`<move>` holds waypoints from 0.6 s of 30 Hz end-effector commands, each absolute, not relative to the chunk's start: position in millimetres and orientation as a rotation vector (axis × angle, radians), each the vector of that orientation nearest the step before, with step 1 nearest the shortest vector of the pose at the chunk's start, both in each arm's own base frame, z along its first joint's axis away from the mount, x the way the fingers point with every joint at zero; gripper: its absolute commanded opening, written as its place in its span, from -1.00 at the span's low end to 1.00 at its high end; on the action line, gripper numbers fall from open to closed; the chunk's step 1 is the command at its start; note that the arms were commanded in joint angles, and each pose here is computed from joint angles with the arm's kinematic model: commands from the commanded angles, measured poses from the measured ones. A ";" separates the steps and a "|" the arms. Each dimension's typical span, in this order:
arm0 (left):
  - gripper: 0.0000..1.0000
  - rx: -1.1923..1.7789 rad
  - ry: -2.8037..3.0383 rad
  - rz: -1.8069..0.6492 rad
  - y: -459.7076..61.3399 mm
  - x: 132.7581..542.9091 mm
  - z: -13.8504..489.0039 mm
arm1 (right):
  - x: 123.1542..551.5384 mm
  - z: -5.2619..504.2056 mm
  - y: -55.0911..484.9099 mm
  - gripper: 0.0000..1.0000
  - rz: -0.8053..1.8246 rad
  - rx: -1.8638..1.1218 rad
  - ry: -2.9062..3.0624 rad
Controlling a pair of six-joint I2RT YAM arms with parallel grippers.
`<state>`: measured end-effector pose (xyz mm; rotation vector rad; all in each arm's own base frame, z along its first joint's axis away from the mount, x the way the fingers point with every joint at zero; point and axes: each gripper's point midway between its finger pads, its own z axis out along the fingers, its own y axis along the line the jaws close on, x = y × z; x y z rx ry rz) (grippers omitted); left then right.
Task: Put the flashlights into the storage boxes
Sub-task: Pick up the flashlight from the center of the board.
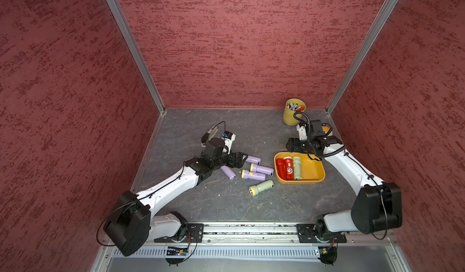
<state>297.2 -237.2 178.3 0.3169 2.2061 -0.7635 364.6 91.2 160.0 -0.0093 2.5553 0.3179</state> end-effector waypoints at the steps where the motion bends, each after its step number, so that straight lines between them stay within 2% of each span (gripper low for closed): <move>1: 0.99 0.164 2.288 -0.721 -204.1 289.0 169.5 | 372.7 166.9 114.6 0.63 0.256 -0.133 2.575; 7: 0.99 -0.030 2.309 -0.687 -150.8 269.3 174.7 | 372.5 174.6 194.0 0.54 0.297 -0.333 2.591; 18: 0.99 -0.445 2.468 -0.583 -83.5 214.1 156.1 | 337.9 162.9 332.7 0.40 0.447 -0.419 2.644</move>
